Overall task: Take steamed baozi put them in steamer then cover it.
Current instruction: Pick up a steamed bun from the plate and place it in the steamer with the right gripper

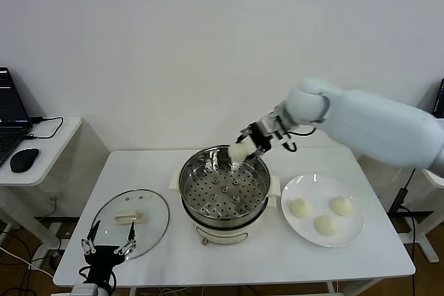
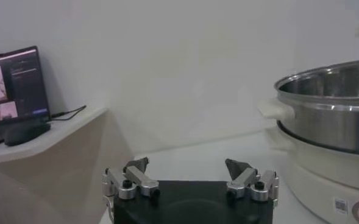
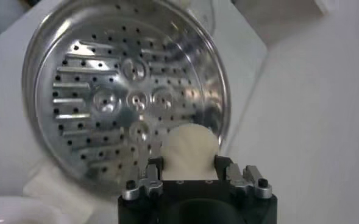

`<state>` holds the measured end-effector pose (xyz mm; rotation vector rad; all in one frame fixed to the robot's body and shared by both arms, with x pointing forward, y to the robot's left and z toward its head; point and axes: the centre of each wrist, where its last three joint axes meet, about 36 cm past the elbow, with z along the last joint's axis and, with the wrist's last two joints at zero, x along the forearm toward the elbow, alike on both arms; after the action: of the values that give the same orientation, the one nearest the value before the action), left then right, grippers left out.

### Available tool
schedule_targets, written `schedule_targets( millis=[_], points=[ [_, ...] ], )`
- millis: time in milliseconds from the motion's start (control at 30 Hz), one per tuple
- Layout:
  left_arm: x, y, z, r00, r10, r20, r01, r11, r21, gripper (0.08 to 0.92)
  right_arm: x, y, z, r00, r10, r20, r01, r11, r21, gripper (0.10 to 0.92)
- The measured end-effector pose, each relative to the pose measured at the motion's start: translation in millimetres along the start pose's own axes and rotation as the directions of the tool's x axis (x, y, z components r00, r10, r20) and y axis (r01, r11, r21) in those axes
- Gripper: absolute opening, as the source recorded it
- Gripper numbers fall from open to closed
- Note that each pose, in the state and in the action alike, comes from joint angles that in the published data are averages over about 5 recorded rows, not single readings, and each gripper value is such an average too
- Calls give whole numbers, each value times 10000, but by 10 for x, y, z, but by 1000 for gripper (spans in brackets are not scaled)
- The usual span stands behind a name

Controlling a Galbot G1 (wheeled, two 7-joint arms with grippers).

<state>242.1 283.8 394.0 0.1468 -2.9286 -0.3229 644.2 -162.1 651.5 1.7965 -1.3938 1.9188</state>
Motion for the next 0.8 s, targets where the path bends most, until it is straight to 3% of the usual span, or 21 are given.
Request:
schedule_targets(
  millis=[800],
  points=[
    [-53, 52, -25, 9998, -166, 131, 167, 9999, -12, 823, -1004, -201, -257, 9963, -657, -562, 841, 8863, 4554, 548]
  ],
)
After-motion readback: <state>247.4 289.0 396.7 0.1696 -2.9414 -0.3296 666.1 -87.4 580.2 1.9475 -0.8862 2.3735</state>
